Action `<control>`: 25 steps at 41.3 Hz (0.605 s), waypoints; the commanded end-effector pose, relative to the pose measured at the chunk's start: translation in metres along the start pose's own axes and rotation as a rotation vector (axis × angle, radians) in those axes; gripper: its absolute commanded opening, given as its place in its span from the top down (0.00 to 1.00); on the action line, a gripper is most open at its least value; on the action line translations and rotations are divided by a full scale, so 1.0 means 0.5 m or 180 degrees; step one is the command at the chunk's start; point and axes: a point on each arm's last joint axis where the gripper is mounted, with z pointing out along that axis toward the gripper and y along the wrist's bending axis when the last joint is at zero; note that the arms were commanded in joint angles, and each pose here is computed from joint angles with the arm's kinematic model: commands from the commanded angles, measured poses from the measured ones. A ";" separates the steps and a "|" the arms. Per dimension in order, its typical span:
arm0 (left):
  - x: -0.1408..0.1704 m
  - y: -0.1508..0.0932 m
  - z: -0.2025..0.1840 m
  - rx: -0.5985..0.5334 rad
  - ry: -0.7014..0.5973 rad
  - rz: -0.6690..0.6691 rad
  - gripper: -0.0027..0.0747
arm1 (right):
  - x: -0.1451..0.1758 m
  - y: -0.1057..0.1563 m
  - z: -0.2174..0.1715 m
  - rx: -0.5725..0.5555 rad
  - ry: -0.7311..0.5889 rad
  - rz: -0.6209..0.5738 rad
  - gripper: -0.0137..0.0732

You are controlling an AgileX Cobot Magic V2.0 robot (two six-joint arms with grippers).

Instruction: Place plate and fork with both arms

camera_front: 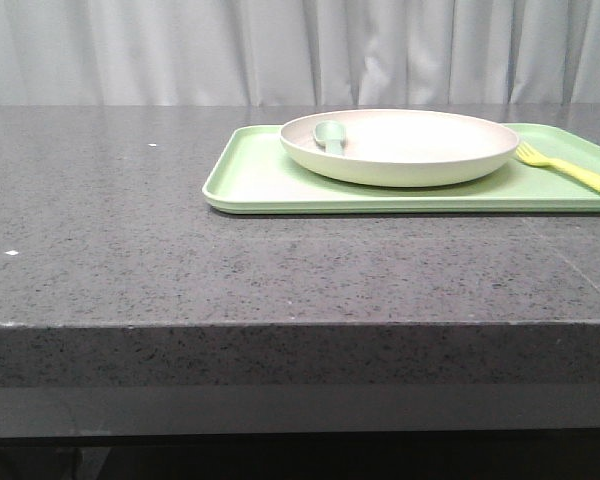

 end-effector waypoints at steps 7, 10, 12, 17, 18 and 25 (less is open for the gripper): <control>-0.016 0.000 -0.004 0.0014 -0.0322 -0.0032 0.99 | -0.011 -0.002 -0.004 0.0031 -0.0429 -0.0047 0.98; -0.016 0.000 -0.004 0.0014 -0.0322 -0.0032 0.99 | -0.011 -0.001 -0.004 -0.0009 -0.0426 -0.0044 0.98; -0.016 0.000 -0.004 0.0014 -0.0322 -0.0032 0.99 | -0.011 0.000 -0.004 -0.0031 -0.0424 -0.0043 0.98; -0.016 0.000 -0.004 0.0014 -0.0322 -0.0032 0.99 | -0.011 0.000 -0.004 -0.0027 -0.0424 -0.0043 0.98; -0.016 0.000 -0.004 0.0014 -0.0322 -0.0032 0.99 | -0.011 0.000 -0.004 -0.0027 -0.0424 -0.0043 0.98; -0.016 0.000 -0.004 0.0014 -0.0322 -0.0032 0.99 | -0.011 0.000 -0.004 -0.0027 -0.0424 -0.0043 0.98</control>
